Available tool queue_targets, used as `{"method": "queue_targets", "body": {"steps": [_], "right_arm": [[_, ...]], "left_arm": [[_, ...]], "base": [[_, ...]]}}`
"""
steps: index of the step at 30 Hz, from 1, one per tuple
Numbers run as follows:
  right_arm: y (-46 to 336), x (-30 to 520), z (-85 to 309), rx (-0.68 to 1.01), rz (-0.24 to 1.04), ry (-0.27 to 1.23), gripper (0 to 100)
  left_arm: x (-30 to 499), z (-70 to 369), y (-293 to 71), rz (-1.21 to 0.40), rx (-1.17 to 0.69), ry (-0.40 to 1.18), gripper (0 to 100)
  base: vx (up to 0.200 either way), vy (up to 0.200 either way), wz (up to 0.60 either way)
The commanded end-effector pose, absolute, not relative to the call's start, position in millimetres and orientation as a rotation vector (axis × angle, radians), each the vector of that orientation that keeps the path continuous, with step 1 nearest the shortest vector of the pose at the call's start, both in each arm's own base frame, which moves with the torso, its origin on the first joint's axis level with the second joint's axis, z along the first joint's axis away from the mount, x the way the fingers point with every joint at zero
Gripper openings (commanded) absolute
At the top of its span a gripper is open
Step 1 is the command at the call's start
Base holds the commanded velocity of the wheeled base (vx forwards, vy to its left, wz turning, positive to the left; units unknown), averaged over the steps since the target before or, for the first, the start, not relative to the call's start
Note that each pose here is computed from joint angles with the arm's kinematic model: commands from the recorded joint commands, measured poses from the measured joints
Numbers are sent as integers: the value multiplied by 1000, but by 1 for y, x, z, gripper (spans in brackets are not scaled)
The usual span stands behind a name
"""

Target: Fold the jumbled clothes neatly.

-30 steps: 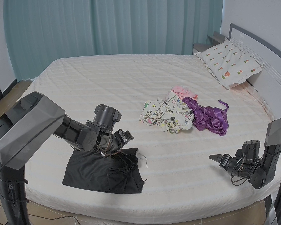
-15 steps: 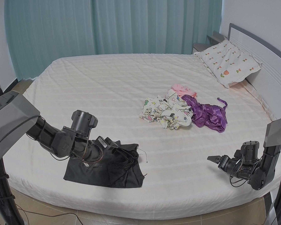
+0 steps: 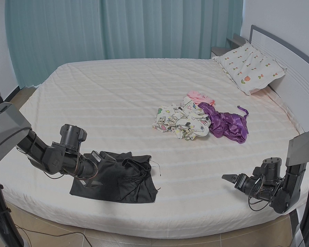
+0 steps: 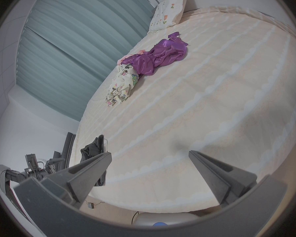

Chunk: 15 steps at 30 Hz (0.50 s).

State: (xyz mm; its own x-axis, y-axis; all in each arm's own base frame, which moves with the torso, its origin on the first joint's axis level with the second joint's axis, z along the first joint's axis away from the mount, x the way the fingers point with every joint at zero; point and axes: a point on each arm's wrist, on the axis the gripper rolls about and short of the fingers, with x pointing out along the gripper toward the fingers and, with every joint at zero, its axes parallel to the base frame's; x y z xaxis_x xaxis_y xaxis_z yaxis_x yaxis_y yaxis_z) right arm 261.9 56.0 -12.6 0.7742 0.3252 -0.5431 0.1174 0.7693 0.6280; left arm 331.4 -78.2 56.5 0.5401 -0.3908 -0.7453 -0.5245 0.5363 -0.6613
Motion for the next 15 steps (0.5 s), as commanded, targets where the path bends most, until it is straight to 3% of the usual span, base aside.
{"method": "queue_targets", "body": {"steps": [1,9,15], "right_arm": [[63,258,-11,684,132,678,100],[75,259,-6,660,128,626,100],[107,270,-4,628,194,585,100]], "left_arm": [[334,55,-58,131,-1090,1037,100],[336,54,-42,139,-1130,1034,100],[336,55,-29,145,-1149,1024,100]], "base": [[0,200,0],[0,200,0],[0,200,0]]}}
